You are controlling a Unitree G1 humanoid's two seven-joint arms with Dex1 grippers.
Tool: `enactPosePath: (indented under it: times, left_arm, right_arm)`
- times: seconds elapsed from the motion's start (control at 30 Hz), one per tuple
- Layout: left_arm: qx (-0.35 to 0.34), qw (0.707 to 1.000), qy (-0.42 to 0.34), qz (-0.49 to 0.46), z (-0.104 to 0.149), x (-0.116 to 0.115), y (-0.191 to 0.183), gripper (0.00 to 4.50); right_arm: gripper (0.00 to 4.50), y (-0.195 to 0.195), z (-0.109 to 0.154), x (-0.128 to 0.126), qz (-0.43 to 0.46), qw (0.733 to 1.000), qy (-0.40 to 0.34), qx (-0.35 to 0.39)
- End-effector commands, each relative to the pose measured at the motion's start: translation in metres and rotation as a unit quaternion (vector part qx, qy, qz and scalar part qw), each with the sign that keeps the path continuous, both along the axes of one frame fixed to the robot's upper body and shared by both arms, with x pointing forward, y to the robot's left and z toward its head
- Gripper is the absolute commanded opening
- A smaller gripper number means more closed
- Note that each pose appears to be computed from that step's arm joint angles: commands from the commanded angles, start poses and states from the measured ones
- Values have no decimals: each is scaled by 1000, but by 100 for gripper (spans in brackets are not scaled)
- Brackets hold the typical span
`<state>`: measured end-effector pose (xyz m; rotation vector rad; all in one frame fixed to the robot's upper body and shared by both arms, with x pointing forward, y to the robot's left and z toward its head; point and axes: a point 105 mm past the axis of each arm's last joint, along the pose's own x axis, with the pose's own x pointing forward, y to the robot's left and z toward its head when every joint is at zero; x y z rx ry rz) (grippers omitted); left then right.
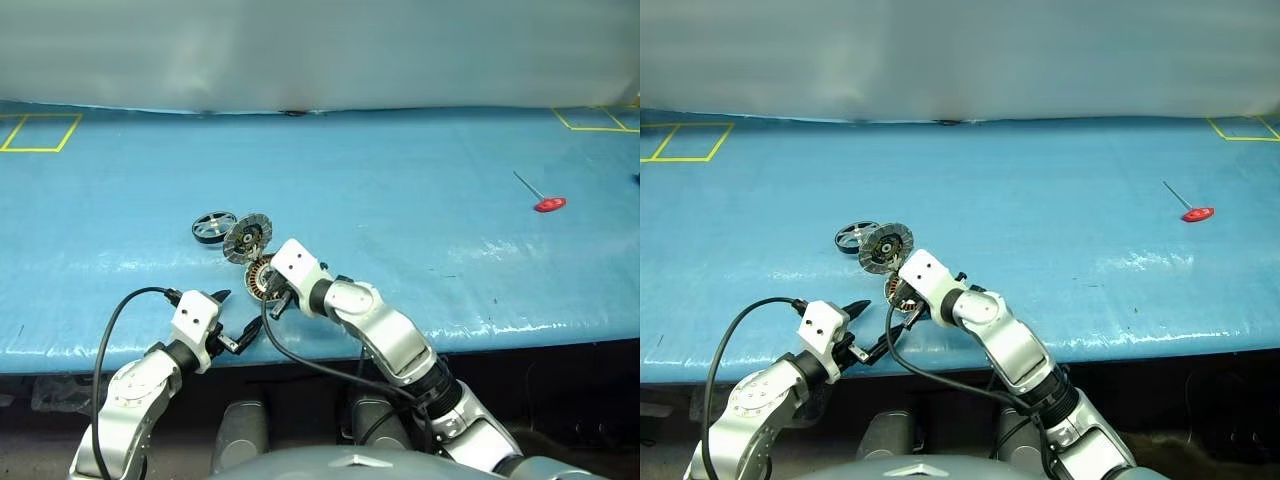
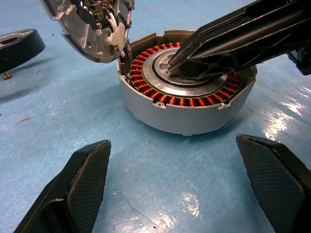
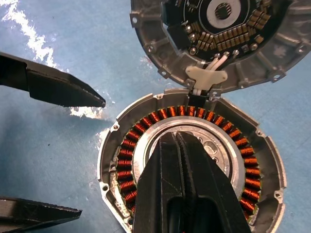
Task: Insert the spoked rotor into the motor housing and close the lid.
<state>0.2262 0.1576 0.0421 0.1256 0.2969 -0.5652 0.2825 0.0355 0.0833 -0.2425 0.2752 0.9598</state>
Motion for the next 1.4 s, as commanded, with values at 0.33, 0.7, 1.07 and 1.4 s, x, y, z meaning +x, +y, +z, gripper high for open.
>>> enactPosePath:
  times: [0.33, 0.7, 1.07, 1.4]
  left_arm:
    - [0, 1000, -26, -10, 19, -6, 12, 450]
    - [13, 1000, -15, -24, 27, -10, 18, 450]
    - [-2, 1000, -9, -28, 24, -13, 9, 450]
    - [-4, 999, -9, -32, 23, -13, 4, 450]
  right_arm:
    - [5, -23, 56, -14, 22, 997, -35, 67]
    - [5, -18, 27, 1, -12, 999, -38, 24]
    - [5, 6, 15, 3, 0, 999, -24, 26]
    - [5, 6, 1, 6, -4, 1000, -4, 20]
